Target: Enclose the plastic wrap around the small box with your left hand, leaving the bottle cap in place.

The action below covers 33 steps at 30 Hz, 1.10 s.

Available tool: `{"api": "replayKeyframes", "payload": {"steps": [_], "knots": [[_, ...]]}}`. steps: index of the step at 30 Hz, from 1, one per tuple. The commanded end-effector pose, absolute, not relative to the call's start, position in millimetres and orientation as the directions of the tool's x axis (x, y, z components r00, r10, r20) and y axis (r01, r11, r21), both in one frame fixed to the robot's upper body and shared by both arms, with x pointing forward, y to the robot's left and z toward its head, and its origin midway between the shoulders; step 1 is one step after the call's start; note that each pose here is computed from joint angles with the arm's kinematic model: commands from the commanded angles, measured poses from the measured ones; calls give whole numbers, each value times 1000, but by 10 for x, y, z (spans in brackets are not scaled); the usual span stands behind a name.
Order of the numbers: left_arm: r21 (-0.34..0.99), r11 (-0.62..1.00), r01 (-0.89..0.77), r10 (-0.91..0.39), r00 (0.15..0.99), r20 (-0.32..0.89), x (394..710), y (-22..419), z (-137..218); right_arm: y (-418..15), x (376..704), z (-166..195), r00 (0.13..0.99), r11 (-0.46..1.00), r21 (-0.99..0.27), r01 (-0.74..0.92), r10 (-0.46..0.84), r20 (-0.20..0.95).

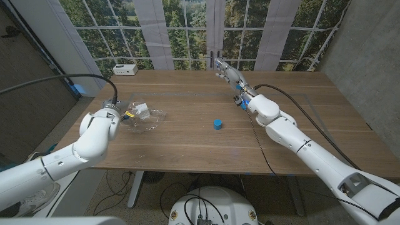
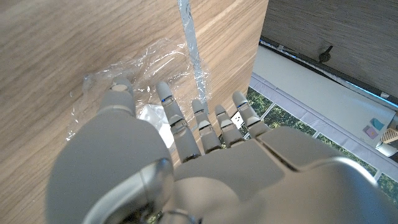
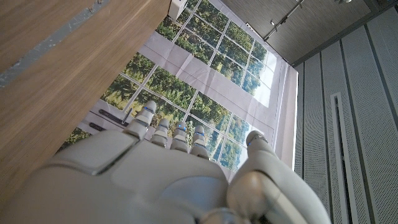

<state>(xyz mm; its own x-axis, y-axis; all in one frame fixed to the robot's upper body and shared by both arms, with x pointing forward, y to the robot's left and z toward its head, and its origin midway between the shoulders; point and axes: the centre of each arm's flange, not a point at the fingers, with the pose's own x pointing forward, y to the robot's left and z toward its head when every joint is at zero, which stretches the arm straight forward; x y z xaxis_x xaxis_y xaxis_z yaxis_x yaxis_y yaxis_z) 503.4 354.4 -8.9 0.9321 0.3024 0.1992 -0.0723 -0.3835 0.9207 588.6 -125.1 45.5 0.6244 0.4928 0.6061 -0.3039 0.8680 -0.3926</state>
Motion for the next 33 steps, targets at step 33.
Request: {"api": "replayKeyframes", "payload": {"steps": [33], "knots": [[764, -625, -158, 203, 912, 355, 5412, 3569, -750, -1250, 5773, 321, 644, 885, -375, -277, 461, 611]]}}
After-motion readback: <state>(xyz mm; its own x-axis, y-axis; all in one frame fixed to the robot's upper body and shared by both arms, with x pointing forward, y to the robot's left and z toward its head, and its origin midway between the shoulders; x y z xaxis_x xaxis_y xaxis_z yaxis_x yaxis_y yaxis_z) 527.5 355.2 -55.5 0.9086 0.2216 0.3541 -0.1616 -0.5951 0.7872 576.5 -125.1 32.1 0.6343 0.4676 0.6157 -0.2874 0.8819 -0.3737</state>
